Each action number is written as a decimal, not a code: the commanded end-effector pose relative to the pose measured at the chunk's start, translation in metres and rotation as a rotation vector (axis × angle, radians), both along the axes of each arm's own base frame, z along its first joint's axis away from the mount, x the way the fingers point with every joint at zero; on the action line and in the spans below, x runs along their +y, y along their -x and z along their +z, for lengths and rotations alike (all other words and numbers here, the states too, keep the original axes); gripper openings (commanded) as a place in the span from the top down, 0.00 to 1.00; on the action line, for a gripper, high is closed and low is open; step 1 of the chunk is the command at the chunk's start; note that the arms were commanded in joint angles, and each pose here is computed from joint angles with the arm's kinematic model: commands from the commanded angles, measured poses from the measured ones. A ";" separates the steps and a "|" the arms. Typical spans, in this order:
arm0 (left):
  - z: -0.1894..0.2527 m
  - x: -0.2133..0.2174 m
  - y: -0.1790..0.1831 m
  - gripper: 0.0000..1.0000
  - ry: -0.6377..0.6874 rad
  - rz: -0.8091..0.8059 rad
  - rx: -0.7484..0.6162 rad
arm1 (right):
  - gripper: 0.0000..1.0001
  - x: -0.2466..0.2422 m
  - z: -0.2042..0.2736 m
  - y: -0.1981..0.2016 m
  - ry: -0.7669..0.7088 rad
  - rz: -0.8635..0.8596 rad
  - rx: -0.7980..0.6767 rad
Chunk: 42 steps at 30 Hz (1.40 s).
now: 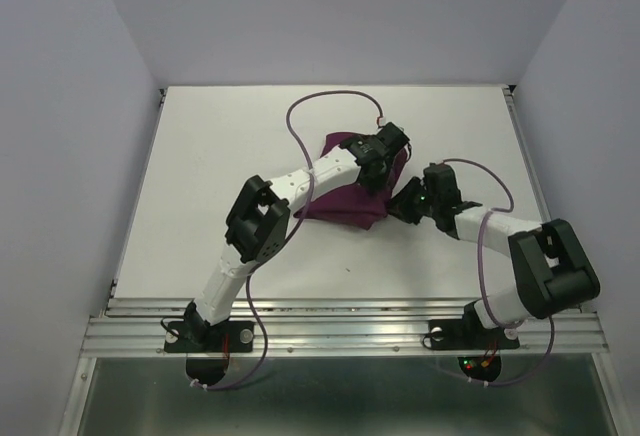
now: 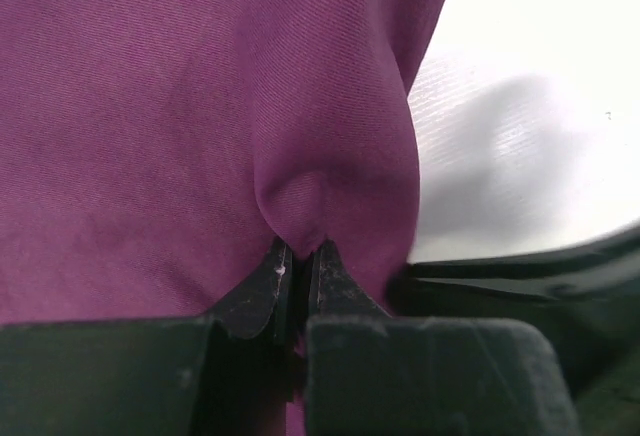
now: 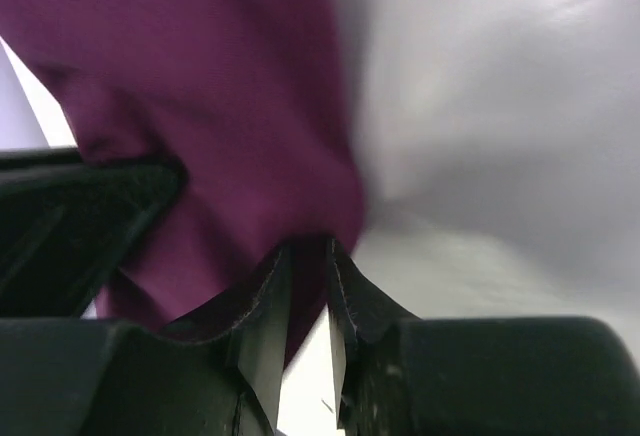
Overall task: Prepare the surgical pack
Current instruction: Pack the surgical kit at the center of the board.
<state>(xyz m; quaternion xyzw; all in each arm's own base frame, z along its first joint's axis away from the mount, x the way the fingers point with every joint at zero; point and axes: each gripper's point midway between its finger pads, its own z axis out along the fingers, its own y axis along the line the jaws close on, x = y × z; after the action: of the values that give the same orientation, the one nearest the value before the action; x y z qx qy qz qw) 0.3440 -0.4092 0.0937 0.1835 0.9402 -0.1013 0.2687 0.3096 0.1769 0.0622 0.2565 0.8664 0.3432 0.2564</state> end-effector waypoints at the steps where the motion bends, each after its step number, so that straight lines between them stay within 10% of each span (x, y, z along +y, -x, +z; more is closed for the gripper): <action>1: 0.068 -0.023 0.003 1.00 0.179 -0.040 -0.062 | 0.75 0.031 0.025 -0.037 -0.049 0.036 -0.103; 42: 0.094 -0.020 0.009 1.00 0.285 -0.082 -0.047 | 0.92 -0.001 0.030 -0.094 -0.095 -0.055 -0.144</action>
<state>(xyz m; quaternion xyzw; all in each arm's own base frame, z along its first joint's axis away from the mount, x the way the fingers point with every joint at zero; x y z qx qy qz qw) 0.3371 -0.4090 0.1195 0.1856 0.9337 -0.1584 0.2623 0.3812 0.1615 0.0683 0.2931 0.8388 0.3521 0.2943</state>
